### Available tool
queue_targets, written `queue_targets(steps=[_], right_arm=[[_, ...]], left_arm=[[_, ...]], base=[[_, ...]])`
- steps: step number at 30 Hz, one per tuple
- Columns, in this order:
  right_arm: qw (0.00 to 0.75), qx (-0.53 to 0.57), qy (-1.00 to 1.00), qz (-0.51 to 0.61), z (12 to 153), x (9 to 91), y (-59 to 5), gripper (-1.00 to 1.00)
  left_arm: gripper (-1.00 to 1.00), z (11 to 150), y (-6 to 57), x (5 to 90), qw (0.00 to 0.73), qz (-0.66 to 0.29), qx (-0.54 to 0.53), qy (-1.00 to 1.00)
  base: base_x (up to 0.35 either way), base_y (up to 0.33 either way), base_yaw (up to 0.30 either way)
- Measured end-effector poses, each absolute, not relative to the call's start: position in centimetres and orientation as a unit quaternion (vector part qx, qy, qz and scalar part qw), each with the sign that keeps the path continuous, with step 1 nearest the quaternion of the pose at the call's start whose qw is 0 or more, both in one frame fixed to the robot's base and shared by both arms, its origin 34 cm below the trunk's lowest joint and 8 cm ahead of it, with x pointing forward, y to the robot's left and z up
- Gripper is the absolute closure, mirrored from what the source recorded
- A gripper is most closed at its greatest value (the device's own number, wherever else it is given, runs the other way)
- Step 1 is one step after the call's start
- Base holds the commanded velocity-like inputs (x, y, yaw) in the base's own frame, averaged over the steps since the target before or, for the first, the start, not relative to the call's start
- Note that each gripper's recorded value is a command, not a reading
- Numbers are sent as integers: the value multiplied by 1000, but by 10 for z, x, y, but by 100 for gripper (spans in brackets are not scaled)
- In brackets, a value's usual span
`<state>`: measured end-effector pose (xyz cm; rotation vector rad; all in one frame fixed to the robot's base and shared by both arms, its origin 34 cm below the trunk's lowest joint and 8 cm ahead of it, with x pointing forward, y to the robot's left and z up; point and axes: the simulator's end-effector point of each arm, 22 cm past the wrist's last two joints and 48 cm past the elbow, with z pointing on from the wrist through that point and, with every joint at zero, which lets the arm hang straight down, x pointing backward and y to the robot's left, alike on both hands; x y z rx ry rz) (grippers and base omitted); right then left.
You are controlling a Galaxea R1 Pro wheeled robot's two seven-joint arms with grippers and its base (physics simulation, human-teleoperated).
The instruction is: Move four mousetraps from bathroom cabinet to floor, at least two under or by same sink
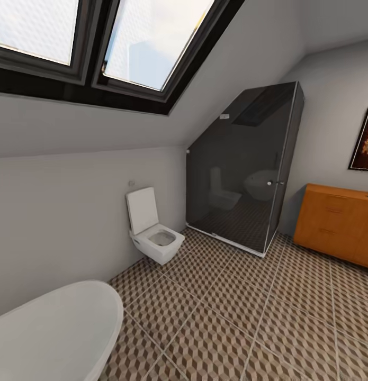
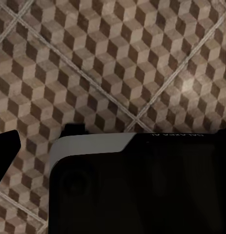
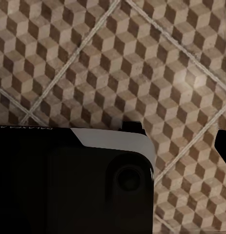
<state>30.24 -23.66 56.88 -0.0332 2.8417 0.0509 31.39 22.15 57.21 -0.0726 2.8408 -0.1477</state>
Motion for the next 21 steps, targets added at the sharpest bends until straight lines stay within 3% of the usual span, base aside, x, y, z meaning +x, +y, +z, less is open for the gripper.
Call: queue_targets(steps=[21], right_arm=[[149,-12,989,18,569,302,-237,-100]], left_arm=[[-100,572,222,314,147,-51,-25,987]], base=[[0,0,-289]])
